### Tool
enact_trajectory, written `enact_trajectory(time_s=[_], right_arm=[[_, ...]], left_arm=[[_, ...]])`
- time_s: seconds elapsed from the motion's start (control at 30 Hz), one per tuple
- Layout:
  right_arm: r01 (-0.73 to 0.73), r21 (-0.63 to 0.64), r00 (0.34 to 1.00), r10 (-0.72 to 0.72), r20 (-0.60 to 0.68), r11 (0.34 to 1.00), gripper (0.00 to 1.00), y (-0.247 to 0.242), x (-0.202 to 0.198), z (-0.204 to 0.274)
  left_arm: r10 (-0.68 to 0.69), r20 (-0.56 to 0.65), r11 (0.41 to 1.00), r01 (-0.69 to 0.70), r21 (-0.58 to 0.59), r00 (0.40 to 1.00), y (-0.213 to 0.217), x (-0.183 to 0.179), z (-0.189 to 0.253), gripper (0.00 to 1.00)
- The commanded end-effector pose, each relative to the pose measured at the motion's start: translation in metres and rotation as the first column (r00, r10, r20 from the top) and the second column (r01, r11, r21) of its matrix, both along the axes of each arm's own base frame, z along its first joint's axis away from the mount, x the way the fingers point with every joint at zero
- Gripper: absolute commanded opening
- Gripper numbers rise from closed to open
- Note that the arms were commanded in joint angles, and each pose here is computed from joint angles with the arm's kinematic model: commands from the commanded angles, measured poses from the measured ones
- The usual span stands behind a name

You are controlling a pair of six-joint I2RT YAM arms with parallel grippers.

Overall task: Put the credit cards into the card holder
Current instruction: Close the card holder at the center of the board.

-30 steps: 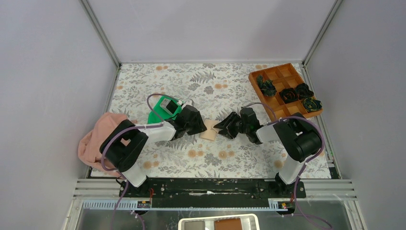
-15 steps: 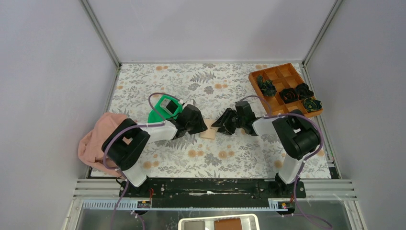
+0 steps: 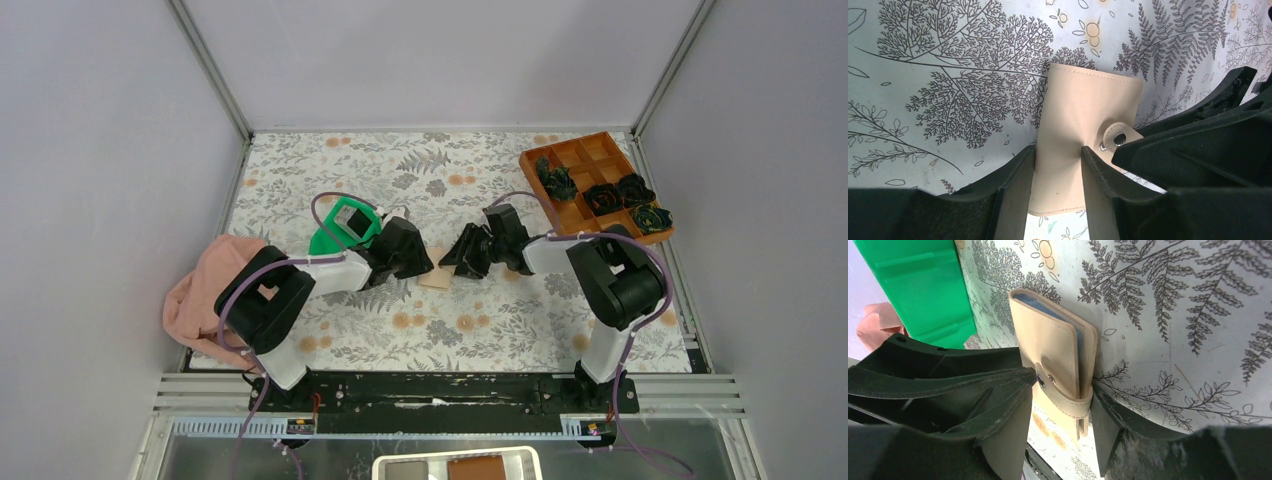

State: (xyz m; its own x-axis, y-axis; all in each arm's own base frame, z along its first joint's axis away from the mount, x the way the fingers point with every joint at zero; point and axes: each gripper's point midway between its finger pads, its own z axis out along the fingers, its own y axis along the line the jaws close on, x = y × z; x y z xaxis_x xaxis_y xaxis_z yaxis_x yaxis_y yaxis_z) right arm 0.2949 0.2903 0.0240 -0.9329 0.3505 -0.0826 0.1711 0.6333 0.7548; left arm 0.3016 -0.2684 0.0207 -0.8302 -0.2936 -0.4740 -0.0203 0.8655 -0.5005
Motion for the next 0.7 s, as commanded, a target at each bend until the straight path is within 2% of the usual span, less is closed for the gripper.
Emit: enact_trajectory(time_s=[0.0, 0.17, 0.27, 0.67], right_arm=[[-0.058, -0.017, 0.998, 0.059, 0.008, 0.998, 0.54, 0.0, -0.019, 0.005], [0.002, -0.009, 1.0, -0.002, 0.025, 1.0, 0.55, -0.007, -0.018, 0.01], [0.073, 0.059, 0.997, -0.074, 0.007, 0.996, 0.55, -0.005, -0.014, 0.015], [0.191, 0.197, 0.98, -0.197, 0.008, 0.962, 0.56, 0.004, 0.005, 0.039]], left_arm=[[-0.011, -0.064, 0.996, 0.016, 0.087, 0.998, 0.014, -0.016, -0.027, 0.46], [-0.005, -0.055, 0.997, 0.01, 0.082, 0.998, 0.014, -0.014, -0.022, 0.46], [-0.005, -0.066, 0.997, 0.01, 0.08, 0.998, 0.014, -0.016, -0.025, 0.46], [-0.003, -0.071, 0.997, 0.008, 0.076, 0.998, 0.016, -0.02, -0.026, 0.46]])
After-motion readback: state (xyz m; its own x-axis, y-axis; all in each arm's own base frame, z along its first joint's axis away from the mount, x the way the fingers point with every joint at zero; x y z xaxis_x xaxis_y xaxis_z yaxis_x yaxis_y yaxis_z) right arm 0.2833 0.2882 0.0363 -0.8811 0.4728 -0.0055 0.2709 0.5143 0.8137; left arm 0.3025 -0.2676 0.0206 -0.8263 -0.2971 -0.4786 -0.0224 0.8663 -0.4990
